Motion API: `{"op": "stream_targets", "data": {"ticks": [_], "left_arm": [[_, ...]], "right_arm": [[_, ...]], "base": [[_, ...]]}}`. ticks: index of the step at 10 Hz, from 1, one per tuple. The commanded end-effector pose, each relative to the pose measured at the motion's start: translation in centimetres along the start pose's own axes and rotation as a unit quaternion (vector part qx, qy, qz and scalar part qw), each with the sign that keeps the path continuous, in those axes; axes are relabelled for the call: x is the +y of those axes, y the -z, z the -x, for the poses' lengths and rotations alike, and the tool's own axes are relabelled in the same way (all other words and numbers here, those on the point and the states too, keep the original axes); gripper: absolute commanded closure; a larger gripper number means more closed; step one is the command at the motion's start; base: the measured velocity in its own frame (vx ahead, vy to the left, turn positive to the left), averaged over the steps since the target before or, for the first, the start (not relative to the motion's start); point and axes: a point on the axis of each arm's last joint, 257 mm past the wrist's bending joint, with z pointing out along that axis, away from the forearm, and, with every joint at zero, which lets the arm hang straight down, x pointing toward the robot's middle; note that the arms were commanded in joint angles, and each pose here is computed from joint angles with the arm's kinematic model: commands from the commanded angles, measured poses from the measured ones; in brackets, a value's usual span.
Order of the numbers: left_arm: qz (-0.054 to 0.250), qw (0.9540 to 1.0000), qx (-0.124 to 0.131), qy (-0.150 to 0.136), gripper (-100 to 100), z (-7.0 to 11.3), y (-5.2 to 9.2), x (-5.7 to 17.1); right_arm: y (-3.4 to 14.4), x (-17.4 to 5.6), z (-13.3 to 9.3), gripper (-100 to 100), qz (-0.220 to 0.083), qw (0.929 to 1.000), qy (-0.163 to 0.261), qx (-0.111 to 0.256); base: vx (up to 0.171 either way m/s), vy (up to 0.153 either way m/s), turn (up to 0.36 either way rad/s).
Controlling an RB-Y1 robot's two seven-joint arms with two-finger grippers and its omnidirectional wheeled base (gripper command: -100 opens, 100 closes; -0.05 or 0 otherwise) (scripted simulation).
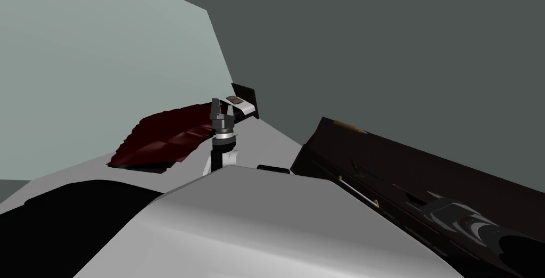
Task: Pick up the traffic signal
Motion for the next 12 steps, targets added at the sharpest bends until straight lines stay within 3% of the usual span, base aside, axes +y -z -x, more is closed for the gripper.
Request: {"op": "stream_targets", "data": {"ticks": [1, 2, 4, 5, 6, 10, 11, 12], "left_arm": [[0.000, 1.0000, 0.000, 0.000, 0, 0.0, 0.0, 0.0], [0.000, 1.0000, 0.000, 0.000, 0, 0.0, 0.0, 0.0], [0.000, 1.0000, 0.000, 0.000, 0, 0.0, 0.0, 0.0], [0.000, 1.0000, 0.000, 0.000, 0, 0.0, 0.0, 0.0], [0.000, 1.0000, 0.000, 0.000, 0, 0.0, 0.0, 0.0], [0.000, 1.0000, 0.000, 0.000, 0, 0.0, 0.0, 0.0], [0.000, 1.0000, 0.000, 0.000, 0, 0.0, 0.0, 0.0], [0.000, 1.0000, 0.000, 0.000, 0, 0.0, 0.0, 0.0]], "right_arm": [[0.0, 0.0, 0.0, 0, 0.000, 1.0000, 0.000, 0.000], [-0.2, 1.1, -0.7, -100, -0.001, 1.0000, -0.006, 0.004], [-0.4, 2.3, -1.3, -100, -0.001, 0.9999, -0.013, 0.008], [-0.2, 1.8, -1.0, -100, -0.002, 0.9999, -0.011, 0.007], [-0.2, 1.8, -1.0, 100, -0.002, 0.9999, -0.011, 0.007], [-0.2, 1.6, -1.2, 100, -0.005, 0.9999, -0.008, 0.010], [-0.2, 1.5, -1.3, 0, -0.006, 0.9999, -0.008, 0.011], [-0.1, 0.6, -0.4, 100, -0.001, 1.0000, -0.004, 0.003]], "base": [[0.020, -0.005, 0.002], [0.022, -0.036, 0.101], [0.028, -0.075, 0.107], [0.006, -0.033, 0.021], [0.002, -0.007, -0.002], [0.000, -0.001, 0.001], [0.000, 0.000, 0.000], [-0.021, 0.059, -0.161]]}}
